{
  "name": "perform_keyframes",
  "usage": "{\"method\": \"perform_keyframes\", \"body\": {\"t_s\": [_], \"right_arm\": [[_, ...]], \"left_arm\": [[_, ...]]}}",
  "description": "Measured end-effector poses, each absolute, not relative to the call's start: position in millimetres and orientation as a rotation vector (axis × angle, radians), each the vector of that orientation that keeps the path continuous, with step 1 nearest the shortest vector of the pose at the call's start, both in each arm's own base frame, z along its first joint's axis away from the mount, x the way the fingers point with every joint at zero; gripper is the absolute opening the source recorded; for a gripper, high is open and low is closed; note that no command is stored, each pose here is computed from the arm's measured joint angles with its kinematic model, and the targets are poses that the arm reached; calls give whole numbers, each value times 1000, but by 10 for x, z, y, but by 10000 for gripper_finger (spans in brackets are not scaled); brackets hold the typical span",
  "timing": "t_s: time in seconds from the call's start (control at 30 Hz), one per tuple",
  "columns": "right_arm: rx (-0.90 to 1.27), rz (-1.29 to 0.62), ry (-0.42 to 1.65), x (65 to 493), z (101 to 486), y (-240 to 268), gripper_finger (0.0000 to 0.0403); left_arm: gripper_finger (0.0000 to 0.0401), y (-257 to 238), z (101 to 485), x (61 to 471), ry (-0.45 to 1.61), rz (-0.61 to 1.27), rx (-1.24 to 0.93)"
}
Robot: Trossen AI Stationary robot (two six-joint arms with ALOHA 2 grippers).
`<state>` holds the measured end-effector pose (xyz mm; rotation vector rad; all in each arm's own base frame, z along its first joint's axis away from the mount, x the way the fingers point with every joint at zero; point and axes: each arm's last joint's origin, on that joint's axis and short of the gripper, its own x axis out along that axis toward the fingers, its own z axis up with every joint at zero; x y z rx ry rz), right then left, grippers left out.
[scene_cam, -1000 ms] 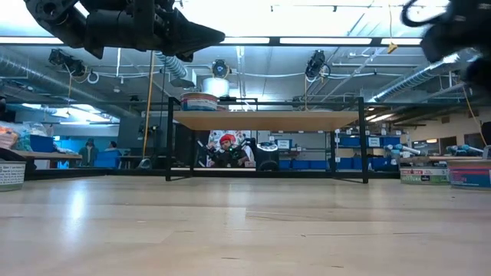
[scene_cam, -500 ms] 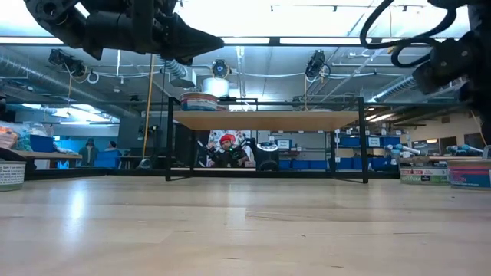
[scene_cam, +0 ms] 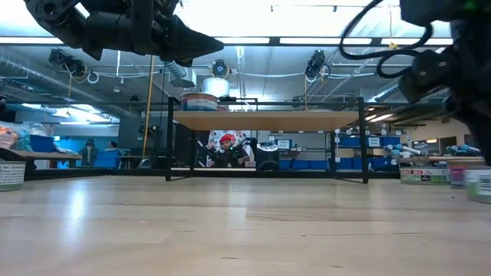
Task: Stack canned seafood by type on shelf
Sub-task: Put the bottom right green tuna can on the shelf aligned with the other green tuna can
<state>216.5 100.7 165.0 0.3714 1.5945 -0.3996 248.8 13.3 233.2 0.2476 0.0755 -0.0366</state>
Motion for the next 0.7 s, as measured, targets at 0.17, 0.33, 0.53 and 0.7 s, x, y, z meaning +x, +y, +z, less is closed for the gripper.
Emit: {"method": "perform_keyframes", "body": {"t_s": [0.17,0.33,0.53,0.7], "right_arm": [[386,-395,1565,2233,1647,926,156],[365,-374,1563,2272,1672,887,118],[331,-354,1540,2363,1851,925,102],[333,-391,1551,2301,1909,1057,79]], "left_arm": [[5,133,2332,2488,76,-37,248],[5,133,2331,2488,76,-37,248],[5,133,2331,2488,76,-37,247],[5,133,2331,2488,77,-37,244]]}}
